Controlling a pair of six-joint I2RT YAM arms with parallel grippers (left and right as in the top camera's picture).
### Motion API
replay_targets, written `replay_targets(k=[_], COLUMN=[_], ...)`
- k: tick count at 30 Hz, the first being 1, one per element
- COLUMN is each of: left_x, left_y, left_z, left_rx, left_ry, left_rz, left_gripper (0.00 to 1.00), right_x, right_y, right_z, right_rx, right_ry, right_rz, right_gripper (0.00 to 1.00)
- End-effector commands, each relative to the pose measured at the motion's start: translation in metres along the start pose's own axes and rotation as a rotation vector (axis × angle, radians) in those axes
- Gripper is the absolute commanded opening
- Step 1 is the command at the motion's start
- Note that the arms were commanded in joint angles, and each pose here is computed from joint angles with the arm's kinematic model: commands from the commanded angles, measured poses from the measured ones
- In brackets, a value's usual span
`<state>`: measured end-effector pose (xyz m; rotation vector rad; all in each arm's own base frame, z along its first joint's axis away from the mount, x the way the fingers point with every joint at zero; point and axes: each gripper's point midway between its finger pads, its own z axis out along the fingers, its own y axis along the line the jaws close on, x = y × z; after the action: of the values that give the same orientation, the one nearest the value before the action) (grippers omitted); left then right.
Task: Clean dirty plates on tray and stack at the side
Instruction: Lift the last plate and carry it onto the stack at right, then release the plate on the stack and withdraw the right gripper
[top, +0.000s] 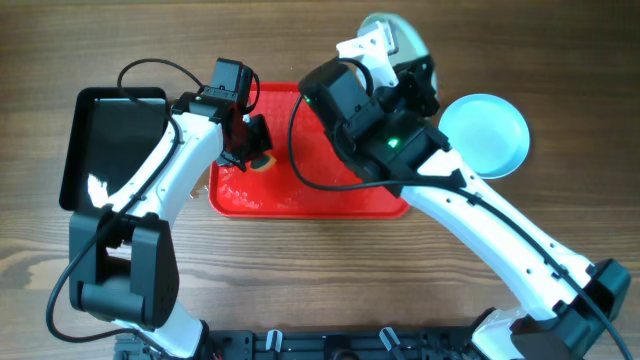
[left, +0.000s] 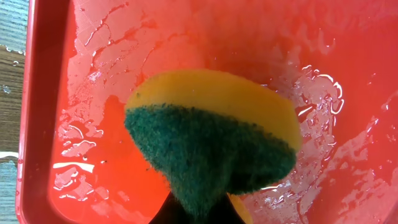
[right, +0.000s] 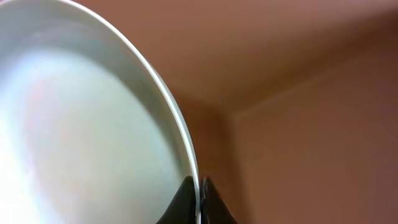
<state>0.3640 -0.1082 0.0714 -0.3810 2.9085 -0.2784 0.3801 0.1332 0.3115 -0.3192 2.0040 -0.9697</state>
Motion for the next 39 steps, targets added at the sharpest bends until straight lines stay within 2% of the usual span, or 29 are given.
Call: replay_targets(k=[1, 4, 7, 13, 16, 18, 19, 20, 22, 24, 28, 33, 36, 39], left_x=[0.003, 0.003, 0.003, 0.003, 0.002, 0.002, 0.001, 0.001, 0.001, 0.001, -0.001, -0.004, -0.03, -0.054], left_y=[-0.001, -0.001, -0.001, -0.002, -0.002, -0.002, -0.002, -0.002, -0.002, -0.002, -0.004, -0.006, -0.02, -0.012], left_z=[0.004, 0.004, 0.004, 0.004, 0.004, 0.004, 0.004, 0.004, 0.004, 0.004, 0.004, 0.003, -0.027, -0.065], left_rx=[0.006, 0.006, 0.006, 0.007, 0.008, 0.009, 0.01, 0.011, 0.01, 0.01, 0.015, 0.023, 0.082, 0.04], left_ry=[0.016, 0.015, 0.016, 0.015, 0.012, 0.011, 0.008, 0.008, 0.009, 0.008, -0.001, -0.015, -0.14, -0.282], left_rz=[-0.004, -0.003, -0.004, -0.004, -0.004, -0.004, -0.003, -0.003, -0.003, -0.003, -0.002, 0.004, 0.066, 0.065], left_gripper=[0.04, 0.04, 0.04, 0.04, 0.04, 0.04, 0.04, 0.04, 0.04, 0.04, 0.04, 0.04, 0.04, 0.04], right_x=[0.023, 0.049, 0.077, 0.179, 0.233, 0.252, 0.26, 0.265, 0.269, 0.268, 0.238, 0.204, 0.17, 0.146], right_y=[0.042, 0.036, 0.016, -0.034, -0.042, -0.04, -0.035, -0.03, -0.024, -0.019, 0.002, 0.03, 0.069, 0.102], right_z=[0.019, 0.055, 0.088, 0.16, 0.176, 0.182, 0.182, 0.182, 0.183, 0.182, 0.172, 0.15, 0.115, 0.084], right_rx=[-0.387, -0.53, -0.565, -0.477, -0.395, -0.371, -0.37, -0.371, -0.372, -0.399, -0.639, -0.846, -1.039, -1.126], right_ry=[0.172, 0.336, 0.442, 0.663, 0.771, 0.789, 0.805, 0.811, 0.813, 0.813, 0.751, 0.703, 0.647, 0.613], right_rz=[0.316, 0.484, 0.605, 0.919, 1.083, 1.102, 1.102, 1.1, 1.099, 1.104, 1.098, 1.052, 0.9, 0.771], right_gripper=[0.04, 0.04, 0.04, 0.04, 0.04, 0.04, 0.06, 0.13, 0.34, 0.44, 0.45, 0.45, 0.46, 0.56])
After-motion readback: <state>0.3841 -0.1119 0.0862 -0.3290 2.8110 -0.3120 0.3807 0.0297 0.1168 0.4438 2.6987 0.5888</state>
